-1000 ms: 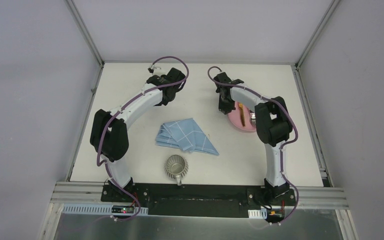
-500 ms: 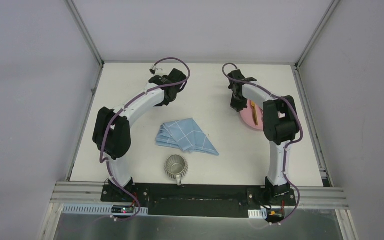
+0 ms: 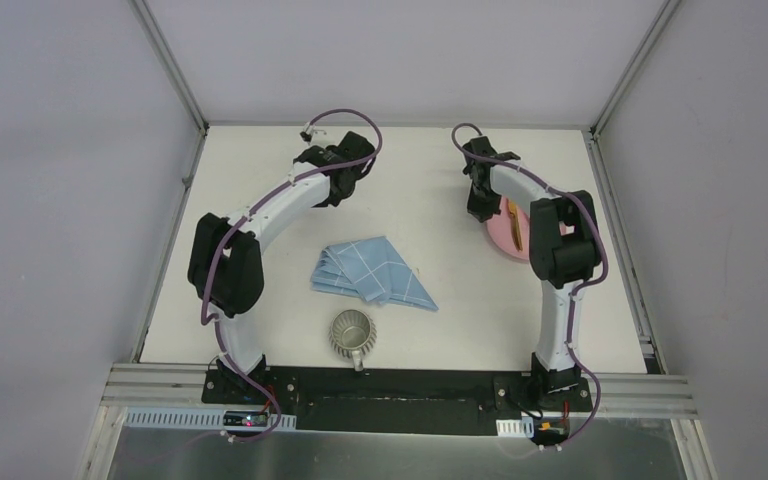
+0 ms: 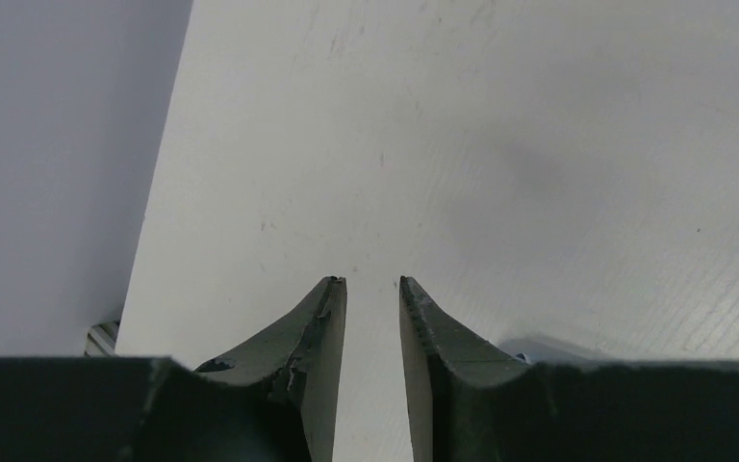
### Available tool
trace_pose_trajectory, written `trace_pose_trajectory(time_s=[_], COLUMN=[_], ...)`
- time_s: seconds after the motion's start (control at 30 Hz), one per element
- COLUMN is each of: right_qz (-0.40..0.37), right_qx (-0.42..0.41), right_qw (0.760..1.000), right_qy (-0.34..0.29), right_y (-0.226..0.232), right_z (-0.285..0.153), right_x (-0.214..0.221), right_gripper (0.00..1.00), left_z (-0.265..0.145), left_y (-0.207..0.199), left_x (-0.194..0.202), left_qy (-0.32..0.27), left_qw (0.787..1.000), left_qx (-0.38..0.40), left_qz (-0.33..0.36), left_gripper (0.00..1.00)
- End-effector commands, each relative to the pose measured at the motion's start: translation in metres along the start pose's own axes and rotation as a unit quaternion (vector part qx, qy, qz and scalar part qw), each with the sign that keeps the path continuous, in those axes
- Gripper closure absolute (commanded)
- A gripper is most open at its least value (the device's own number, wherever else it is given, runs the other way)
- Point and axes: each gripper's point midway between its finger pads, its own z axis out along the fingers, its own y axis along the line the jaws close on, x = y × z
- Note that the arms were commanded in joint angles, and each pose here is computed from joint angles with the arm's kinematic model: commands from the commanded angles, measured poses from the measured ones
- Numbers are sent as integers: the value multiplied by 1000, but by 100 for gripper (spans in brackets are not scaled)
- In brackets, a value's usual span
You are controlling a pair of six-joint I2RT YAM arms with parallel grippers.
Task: Set the dinner table for one person
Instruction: Move the plate to the center of the board, then pick up the cup at the corner of the board.
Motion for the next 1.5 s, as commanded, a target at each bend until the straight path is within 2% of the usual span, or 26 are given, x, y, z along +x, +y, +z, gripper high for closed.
trace_pose_trajectory(time_s=[0.0, 0.07, 0.13, 0.23, 0.33, 0.57, 0.77, 0.97, 1.2, 1.47], right_qz=[-23, -32, -44, -66, -93, -161, -192, -225, -297, -351], right_qx=[-31, -45, -66, -96, -132, -230, -307, -367, -387, -348], right_qw=[998, 997, 995, 990, 984, 959, 932, 900, 868, 863], right_qy=[-40, -58, -67, -77, -73, -47, 21, 72, 90, 101], right_y=[23, 33, 44, 60, 74, 107, 122, 136, 149, 155], right_z=[-33, -52, -71, -98, -124, -183, -204, -225, -270, -269], right_x=[-22, -27, -25, -13, 14, 89, 159, 210, 263, 307], right_gripper=[93, 83, 68, 52, 42, 40, 38, 37, 37, 37], left_z=[-20, -30, -42, -60, -73, -93, -109, -139, -150, -149], left_y=[22, 35, 49, 70, 88, 115, 128, 173, 188, 195], left_x=[-46, -64, -79, -94, -95, -87, -81, -93, -98, -79], left_qy=[-58, -78, -97, -117, -125, -131, -124, -161, -174, -169], left_qw=[998, 995, 993, 988, 984, 976, 974, 961, 955, 955], left_qx=[-30, -42, -47, -42, -37, -9, 21, 25, 32, 38], left_qz=[-27, -40, -56, -88, -125, -173, -187, -223, -236, -240], left_gripper=[66, 53, 43, 38, 35, 35, 35, 35, 34, 35])
